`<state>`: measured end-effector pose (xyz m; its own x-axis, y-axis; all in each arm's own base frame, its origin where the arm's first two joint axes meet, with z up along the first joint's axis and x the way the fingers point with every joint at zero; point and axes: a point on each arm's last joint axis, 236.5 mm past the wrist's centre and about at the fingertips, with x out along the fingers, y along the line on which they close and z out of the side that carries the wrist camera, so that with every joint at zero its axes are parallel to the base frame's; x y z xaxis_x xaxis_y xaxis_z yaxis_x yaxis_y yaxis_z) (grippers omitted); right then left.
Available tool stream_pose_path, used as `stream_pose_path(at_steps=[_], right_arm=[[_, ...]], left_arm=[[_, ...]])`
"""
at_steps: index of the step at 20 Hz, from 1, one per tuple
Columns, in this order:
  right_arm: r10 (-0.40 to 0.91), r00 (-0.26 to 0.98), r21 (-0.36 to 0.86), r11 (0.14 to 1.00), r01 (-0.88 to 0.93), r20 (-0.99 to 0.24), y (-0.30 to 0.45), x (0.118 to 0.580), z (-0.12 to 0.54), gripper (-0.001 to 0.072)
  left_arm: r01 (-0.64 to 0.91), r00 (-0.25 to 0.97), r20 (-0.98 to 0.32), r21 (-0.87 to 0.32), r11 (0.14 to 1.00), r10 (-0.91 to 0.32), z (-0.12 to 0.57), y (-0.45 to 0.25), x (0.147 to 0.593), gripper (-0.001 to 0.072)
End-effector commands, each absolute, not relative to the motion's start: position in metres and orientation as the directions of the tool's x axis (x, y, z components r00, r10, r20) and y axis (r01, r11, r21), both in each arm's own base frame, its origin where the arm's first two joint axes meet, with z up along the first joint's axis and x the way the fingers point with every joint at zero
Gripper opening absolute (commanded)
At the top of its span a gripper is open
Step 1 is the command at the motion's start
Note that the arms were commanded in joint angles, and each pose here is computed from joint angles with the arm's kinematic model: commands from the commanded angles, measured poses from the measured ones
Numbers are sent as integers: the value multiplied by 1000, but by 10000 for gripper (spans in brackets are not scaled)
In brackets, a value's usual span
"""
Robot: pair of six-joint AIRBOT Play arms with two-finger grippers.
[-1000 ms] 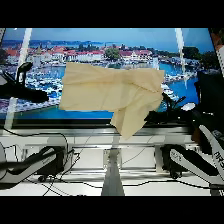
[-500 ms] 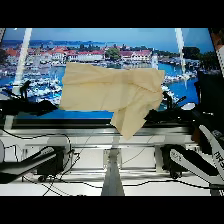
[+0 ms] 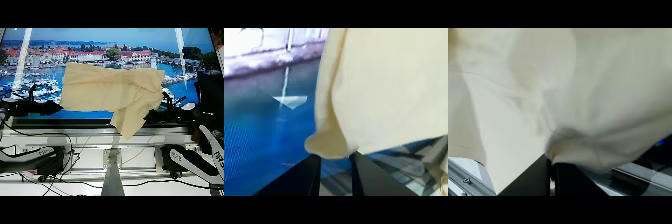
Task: Fold the clothes and pants, and hang the long-sleeved shirts on hangers.
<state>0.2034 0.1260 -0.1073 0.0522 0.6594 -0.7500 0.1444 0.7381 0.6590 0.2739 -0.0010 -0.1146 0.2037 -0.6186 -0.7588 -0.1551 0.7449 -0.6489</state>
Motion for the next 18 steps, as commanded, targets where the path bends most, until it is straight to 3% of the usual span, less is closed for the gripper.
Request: stream_pose_path(at_steps=[1,2,5,8,15,18], right_arm=[[669,55,669,728,151,-741,128,204,-105,14],[672,56,671,725,152,-739,129,204,-105,13],[708,49,705,691,160,-705,138,202,-95,12],[706,109,714,692,105,-700,139,208,-73,11],[655,425,703,709,-59,-625,136,219,34,11],[548,653,667,740,-87,-522,114,253,86,11]], left_arm=[[-158,293,-722,-683,713,-627,-110,-2,295,122],[-159,302,-706,-700,696,-641,-106,-6,297,10],[-100,318,-645,-751,652,-695,-83,-19,300,8],[-14,372,-652,-716,698,-661,-44,-18,300,7],[174,651,-592,-493,853,-475,82,-22,291,8],[177,744,-541,-408,896,-393,110,-17,292,8]])
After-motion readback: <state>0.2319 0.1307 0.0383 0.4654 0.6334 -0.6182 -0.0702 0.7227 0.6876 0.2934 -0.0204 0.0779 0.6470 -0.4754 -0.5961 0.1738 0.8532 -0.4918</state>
